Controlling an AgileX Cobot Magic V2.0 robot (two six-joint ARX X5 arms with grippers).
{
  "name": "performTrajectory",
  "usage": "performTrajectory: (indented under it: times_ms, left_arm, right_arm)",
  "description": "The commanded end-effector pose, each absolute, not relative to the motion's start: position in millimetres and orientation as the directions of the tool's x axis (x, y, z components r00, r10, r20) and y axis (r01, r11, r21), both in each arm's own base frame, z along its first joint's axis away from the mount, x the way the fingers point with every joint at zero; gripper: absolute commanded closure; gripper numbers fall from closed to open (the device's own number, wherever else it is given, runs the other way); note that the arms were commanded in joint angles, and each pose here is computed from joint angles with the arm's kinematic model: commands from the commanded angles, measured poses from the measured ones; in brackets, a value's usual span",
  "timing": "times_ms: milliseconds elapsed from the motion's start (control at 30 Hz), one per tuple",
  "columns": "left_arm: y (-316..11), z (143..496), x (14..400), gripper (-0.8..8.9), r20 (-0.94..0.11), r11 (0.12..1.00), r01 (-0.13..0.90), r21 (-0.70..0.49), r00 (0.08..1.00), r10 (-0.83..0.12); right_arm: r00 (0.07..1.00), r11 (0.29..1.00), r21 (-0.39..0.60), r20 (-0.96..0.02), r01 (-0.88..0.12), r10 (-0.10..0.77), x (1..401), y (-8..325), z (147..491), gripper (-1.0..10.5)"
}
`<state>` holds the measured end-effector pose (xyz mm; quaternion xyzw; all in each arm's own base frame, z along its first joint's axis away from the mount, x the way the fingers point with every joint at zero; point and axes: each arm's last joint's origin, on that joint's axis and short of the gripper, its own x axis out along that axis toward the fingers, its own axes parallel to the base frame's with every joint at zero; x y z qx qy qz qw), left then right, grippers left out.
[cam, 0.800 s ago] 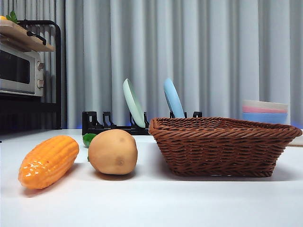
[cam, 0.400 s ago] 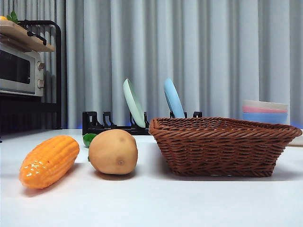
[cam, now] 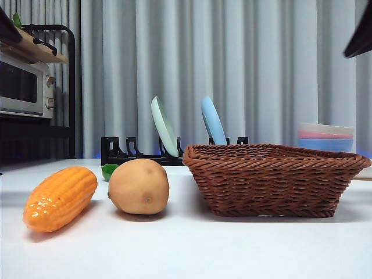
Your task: Pick up the basket,pick up the corn from the table,pick up the potato from the table,pick up the cucumber from the table,put all items into the basket
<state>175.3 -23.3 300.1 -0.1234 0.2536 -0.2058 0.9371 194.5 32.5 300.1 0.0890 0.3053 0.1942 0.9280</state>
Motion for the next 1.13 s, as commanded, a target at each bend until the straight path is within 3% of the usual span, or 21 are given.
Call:
performTrajectory:
  times_ms: [33, 100, 200, 267, 633, 1000, 1067, 1133]
  left_arm:
    - [-25, 297, 182, 8.11, -0.452, 0.870, 0.351, -0.345, 0.750, -0.483]
    - [-25, 295, 184, 7.44, -0.467, 0.868, 0.349, -0.354, 0.738, -0.487]
    - [-25, 293, 185, 5.22, -0.479, 0.871, 0.340, -0.356, 0.734, -0.482]
    - [-25, 293, 185, 4.91, -0.478, 0.870, 0.340, -0.356, 0.734, -0.482]
    - [-25, 293, 185, 4.91, -0.476, 0.870, 0.339, -0.358, 0.735, -0.482]
    - [-25, 293, 185, 4.91, -0.482, 0.870, 0.336, -0.360, 0.732, -0.482]
    - [-25, 293, 185, 4.91, -0.483, 0.870, 0.336, -0.361, 0.731, -0.482]
    - [-25, 292, 184, 4.91, -0.488, 0.871, 0.332, -0.362, 0.728, -0.481]
  right_arm:
    - [0.674, 0.885, 0.265, -0.575, -0.383, 0.464, 205, 36, 302, 9.4]
    - [0.656, 0.884, 0.266, -0.594, -0.385, 0.465, 212, 37, 302, 8.9]
    - [0.645, 0.885, 0.271, -0.609, -0.379, 0.463, 218, 37, 299, 6.7]
    - [0.637, 0.887, 0.273, -0.620, -0.374, 0.459, 221, 37, 296, 5.9]
    - [0.587, 0.892, 0.279, -0.677, -0.355, 0.445, 258, 41, 267, 6.0]
    - [0.412, 0.895, 0.338, -0.800, -0.290, 0.436, 316, 49, 202, 6.1]
    - [0.387, 0.897, 0.344, -0.814, -0.280, 0.433, 319, 49, 192, 7.0]
    - [0.389, 0.896, 0.343, -0.813, -0.281, 0.433, 320, 49, 192, 9.2]
